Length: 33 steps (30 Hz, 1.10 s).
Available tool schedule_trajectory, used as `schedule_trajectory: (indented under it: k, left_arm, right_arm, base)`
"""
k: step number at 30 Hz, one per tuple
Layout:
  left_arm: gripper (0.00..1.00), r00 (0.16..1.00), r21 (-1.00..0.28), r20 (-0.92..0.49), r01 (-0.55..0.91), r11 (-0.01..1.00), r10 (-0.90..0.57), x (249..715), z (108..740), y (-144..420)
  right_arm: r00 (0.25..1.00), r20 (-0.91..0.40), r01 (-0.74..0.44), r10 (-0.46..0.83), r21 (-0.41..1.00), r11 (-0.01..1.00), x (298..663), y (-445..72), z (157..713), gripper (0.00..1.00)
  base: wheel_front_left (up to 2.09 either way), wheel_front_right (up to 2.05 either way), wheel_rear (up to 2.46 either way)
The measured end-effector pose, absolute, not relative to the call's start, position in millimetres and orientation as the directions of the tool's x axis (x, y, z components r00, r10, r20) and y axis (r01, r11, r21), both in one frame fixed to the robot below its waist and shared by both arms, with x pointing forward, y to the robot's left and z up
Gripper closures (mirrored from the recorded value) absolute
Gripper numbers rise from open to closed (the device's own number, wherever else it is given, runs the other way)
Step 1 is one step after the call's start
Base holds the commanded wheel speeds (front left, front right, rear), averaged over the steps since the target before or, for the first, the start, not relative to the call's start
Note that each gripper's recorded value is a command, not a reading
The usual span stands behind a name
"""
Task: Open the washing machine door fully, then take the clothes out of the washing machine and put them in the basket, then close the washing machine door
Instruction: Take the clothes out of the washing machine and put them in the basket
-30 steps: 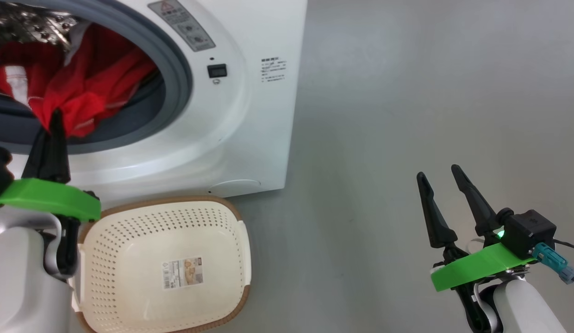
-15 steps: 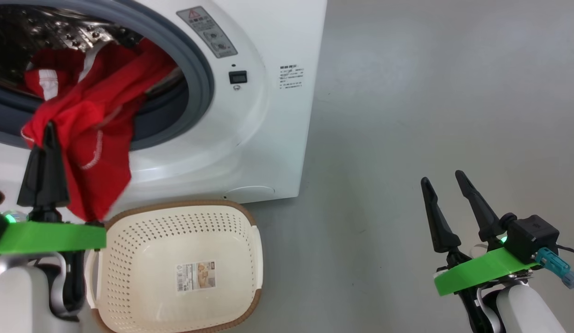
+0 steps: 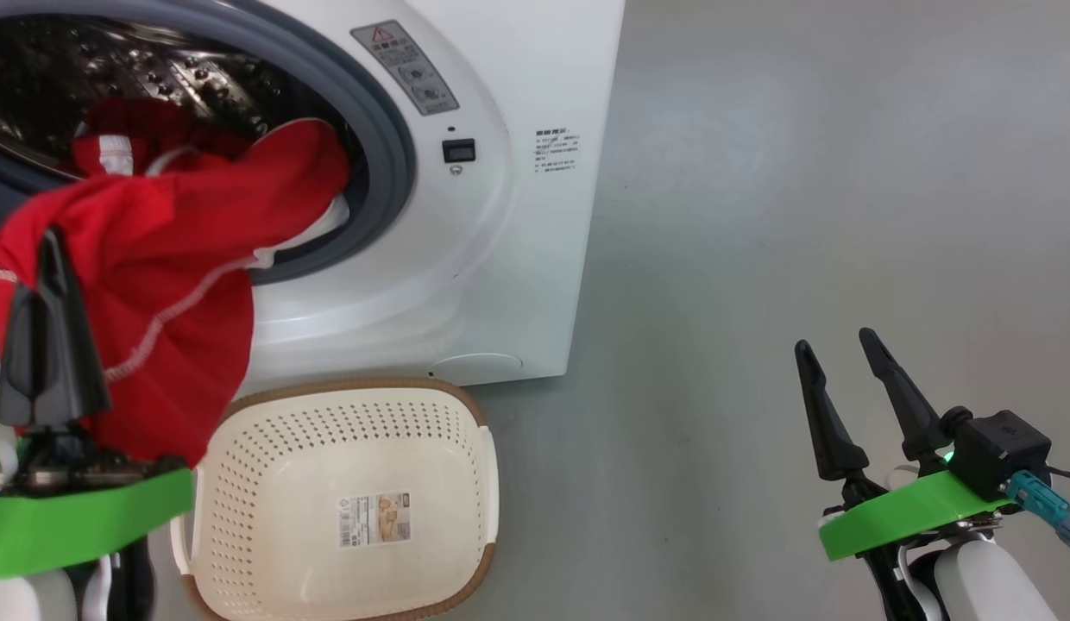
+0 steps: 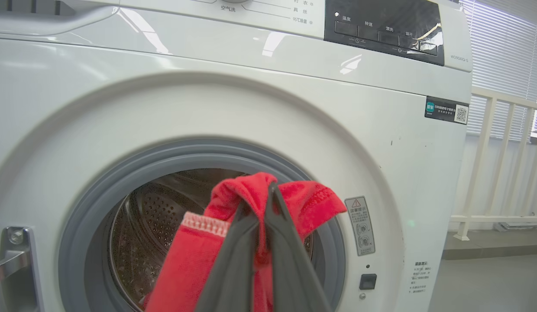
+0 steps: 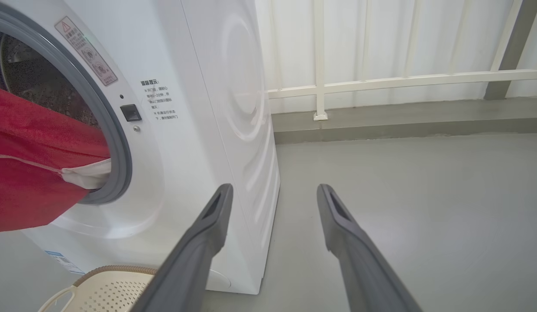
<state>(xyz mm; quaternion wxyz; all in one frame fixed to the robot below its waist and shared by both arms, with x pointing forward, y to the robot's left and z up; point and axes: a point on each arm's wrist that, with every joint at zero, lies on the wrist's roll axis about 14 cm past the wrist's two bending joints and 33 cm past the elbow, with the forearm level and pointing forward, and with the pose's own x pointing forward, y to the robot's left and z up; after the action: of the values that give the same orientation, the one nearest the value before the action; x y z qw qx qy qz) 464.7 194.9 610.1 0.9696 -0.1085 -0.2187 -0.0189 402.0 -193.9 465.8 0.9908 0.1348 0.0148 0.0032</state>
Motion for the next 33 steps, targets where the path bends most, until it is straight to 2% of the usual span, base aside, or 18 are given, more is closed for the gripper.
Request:
schedule_trajectory:
  k: [5, 14, 16, 21, 27, 33]
  left_arm:
    - [1.00, 0.935, -0.204, 0.355, 0.076, 0.976, 0.001, 462.6, 582.4, 191.2]
    - [1.00, 0.994, -0.252, 0.110, 0.044, 0.967, -0.017, 467.2, 496.1, 179.2]
    - [1.00, 0.999, -0.266, 0.010, 0.032, 0.964, -0.030, 466.0, 461.7, 172.7]
    - [1.00, 0.991, -0.270, -0.120, 0.018, 0.963, -0.052, 462.8, 417.4, 165.4]
    - [1.00, 0.964, -0.247, -0.258, 0.005, 0.969, -0.070, 473.6, 368.0, 164.2]
    - [1.00, 0.899, -0.221, -0.417, 0.040, 0.975, -0.131, 476.1, 310.1, 148.1]
  right_arm:
    - [0.999, -0.038, -0.005, 0.016, 0.267, 0.964, 402.1, -192.0, 462.3, 0.00]
    - [0.998, -0.069, 0.004, 0.014, 0.266, 0.964, 403.2, -192.5, 451.2, 0.00]
    - [0.997, -0.079, 0.010, 0.012, 0.266, 0.964, 405.9, -193.3, 446.9, 0.00]
    - [0.995, -0.104, 0.020, 0.008, 0.266, 0.964, 408.1, -194.0, 437.3, 0.00]
    - [0.996, -0.091, 0.020, 0.005, 0.272, 0.962, 427.7, -192.8, 436.0, 0.00]
    - [0.992, -0.125, 0.043, -0.010, 0.267, 0.963, 435.8, -197.0, 419.3, 0.00]
  base:
    - [0.00, 0.00, 0.00]
    - [0.00, 0.00, 0.00]
    - [0.00, 0.00, 0.00]
    - [0.00, 0.00, 0.00]
    - [0.00, 0.00, 0.00]
    - [0.00, 0.00, 0.00]
